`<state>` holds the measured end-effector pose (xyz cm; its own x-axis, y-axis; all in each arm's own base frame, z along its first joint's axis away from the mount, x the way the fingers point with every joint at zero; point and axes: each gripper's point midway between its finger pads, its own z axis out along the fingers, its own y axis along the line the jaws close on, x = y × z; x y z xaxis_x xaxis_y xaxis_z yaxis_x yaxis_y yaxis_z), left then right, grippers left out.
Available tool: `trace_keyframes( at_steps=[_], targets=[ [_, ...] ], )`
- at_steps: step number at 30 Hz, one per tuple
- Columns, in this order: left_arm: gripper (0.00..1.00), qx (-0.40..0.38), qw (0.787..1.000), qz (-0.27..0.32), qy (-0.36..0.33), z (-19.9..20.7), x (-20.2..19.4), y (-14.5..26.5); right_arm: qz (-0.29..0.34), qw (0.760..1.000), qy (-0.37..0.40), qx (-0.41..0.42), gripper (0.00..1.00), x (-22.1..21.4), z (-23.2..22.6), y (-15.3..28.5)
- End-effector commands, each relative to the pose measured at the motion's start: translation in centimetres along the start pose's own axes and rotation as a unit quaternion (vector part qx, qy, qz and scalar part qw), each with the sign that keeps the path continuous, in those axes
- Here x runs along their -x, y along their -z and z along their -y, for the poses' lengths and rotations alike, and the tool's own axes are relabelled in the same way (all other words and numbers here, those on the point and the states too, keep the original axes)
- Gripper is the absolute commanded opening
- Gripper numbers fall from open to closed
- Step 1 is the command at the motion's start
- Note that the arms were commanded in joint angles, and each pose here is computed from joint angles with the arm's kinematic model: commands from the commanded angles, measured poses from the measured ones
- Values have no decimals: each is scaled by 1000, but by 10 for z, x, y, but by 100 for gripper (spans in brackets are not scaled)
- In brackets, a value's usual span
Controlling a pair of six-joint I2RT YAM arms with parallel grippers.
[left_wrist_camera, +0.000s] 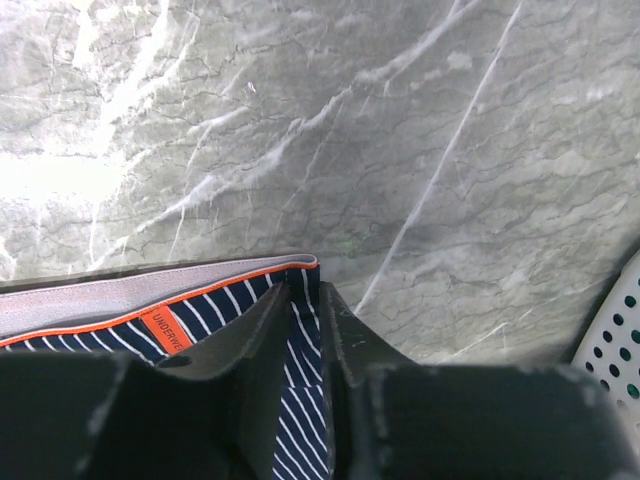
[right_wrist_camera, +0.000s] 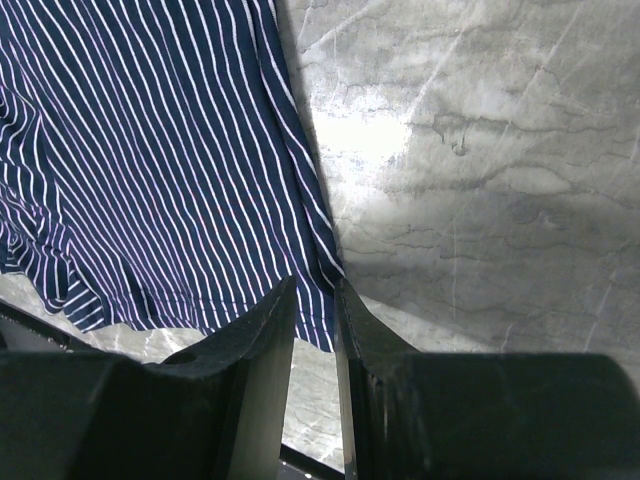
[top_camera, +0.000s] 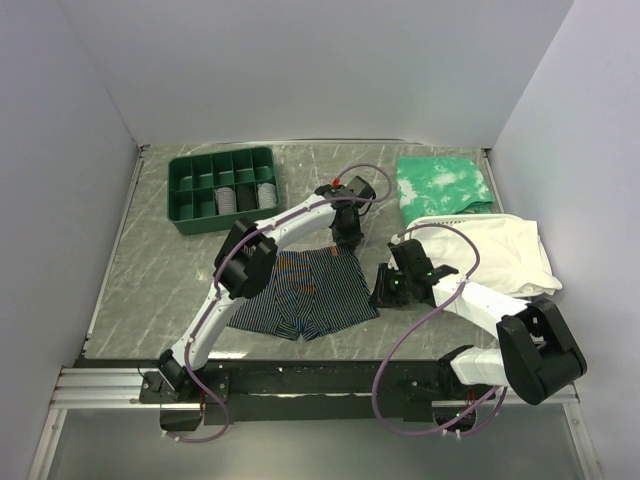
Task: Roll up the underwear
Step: Fold the underwear at the center of the board.
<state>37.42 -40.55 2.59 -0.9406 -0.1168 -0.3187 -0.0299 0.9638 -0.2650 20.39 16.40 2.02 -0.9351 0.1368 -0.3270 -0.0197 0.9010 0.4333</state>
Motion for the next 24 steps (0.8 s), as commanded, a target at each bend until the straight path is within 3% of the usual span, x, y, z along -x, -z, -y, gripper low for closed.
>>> trace_keyframes(
  at_steps=[1, 12, 17, 24],
  targets=[
    [23, 55, 998, -30, -19, -27, -26, -33, 10, 1000, 5, -2, 29, 6, 1, 0],
    [2, 58, 998, -35, -18, -29, -28, -39, 5, 1000, 3, 15, 31, 1, -3, 1],
    [1, 58, 998, -31, -17, -30, -26, -39, 6, 1000, -5, 17, 33, -2, -2, 2],
    [1, 31, 999, -13, -8, -21, -20, -27, 15, 1000, -8, 16, 43, -1, -2, 5]
  ],
)
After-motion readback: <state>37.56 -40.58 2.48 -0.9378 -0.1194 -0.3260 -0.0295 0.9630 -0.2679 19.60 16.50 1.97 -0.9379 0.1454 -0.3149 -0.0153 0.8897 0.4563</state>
